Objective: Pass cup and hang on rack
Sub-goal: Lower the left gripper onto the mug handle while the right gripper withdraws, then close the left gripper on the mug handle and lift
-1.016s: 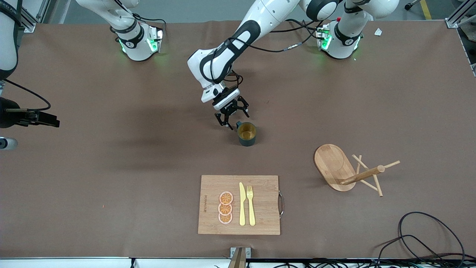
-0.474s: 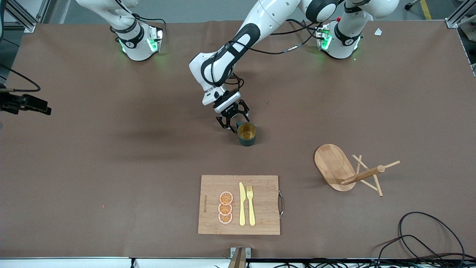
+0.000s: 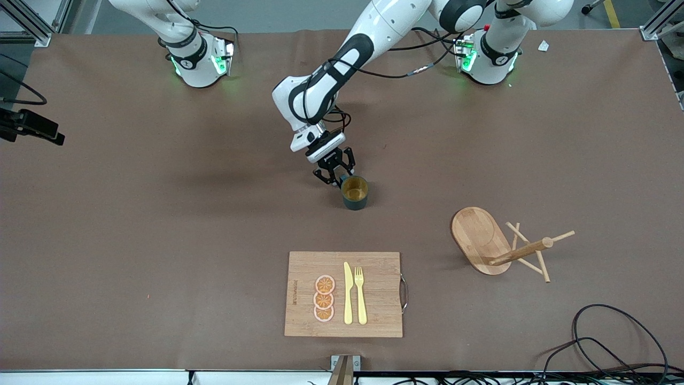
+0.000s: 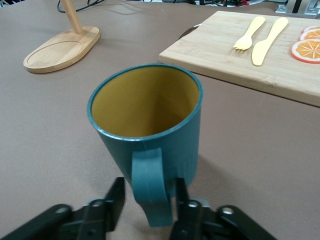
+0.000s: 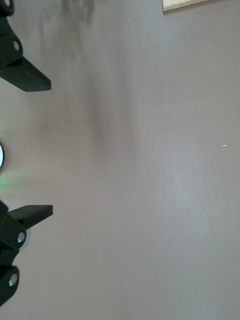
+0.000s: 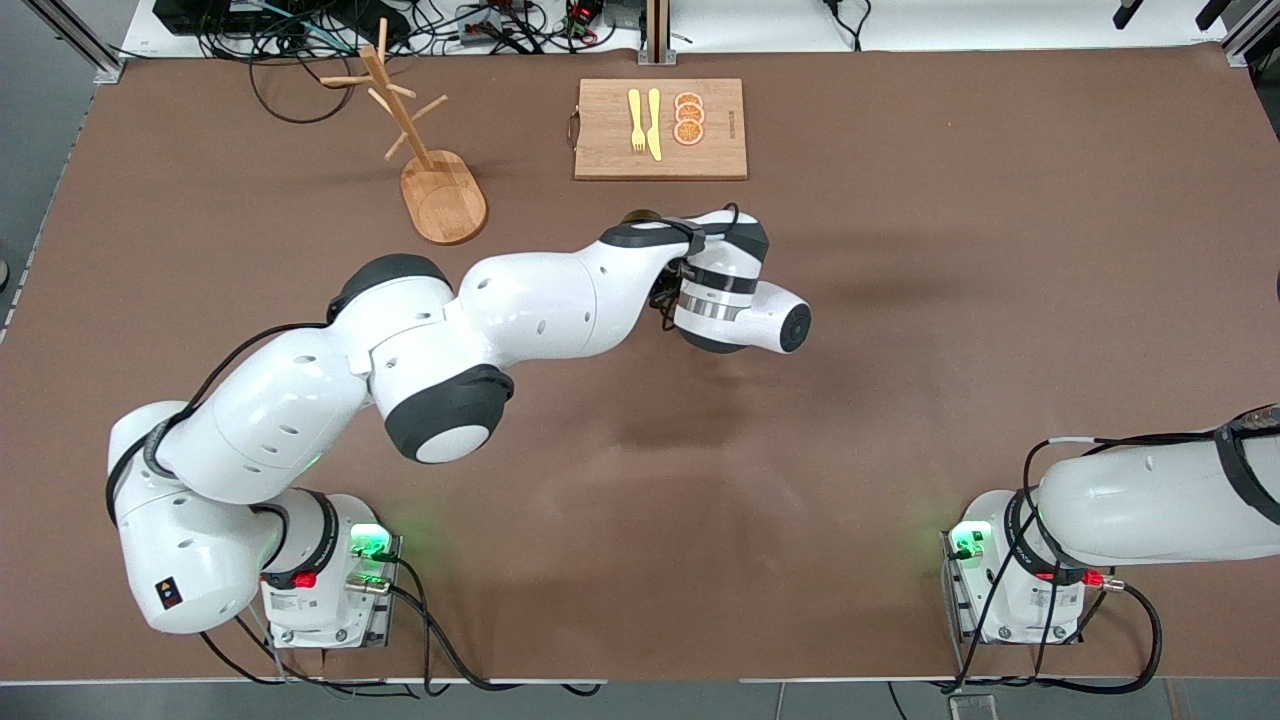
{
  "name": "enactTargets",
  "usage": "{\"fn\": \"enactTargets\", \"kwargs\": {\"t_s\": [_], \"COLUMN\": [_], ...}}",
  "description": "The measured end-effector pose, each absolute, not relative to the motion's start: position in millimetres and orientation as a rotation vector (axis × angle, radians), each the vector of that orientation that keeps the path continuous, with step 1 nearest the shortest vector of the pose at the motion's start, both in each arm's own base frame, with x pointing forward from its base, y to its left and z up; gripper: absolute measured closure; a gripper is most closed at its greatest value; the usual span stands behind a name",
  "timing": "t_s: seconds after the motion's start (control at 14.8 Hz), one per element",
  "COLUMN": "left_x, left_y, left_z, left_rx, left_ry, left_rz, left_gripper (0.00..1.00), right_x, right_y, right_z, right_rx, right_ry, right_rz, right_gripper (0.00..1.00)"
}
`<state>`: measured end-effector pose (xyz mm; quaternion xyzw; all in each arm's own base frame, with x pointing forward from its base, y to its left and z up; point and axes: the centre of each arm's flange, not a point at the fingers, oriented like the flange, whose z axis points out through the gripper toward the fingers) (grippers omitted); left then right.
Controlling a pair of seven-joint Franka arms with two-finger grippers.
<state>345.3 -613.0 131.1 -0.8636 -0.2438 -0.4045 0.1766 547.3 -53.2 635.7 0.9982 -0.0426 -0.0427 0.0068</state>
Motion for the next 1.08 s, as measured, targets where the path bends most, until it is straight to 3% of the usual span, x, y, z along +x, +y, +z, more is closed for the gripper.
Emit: {"fn": "enactTargets", "kwargs": {"t_s": [0.14, 0.61, 1.08], "left_x": [346.3, 374.0, 441.2], "left_y": [-613.9, -615.1, -597.5], "left_z": [131.5, 155.7, 292.1], "left_rx": [-2.455, -2.492, -2.716], "left_ry": [-0.668, -0.704, -0.985], "left_rz": [-1.141, -1.110, -0.716], "left_gripper": [0.79, 0.79, 0.79], "right_x": [542.0, 525.0, 510.0], "right_y": [-52.8, -52.4, -56.1], "right_z": [638.2, 653.9, 665.2], "right_rx": [3.124, 3.128, 3.131], "right_ry": [-0.133, -0.133, -0.147], "right_rz": [-0.130, -0.097, -0.084], "right_gripper": [0.00, 0.00, 0.00]}}
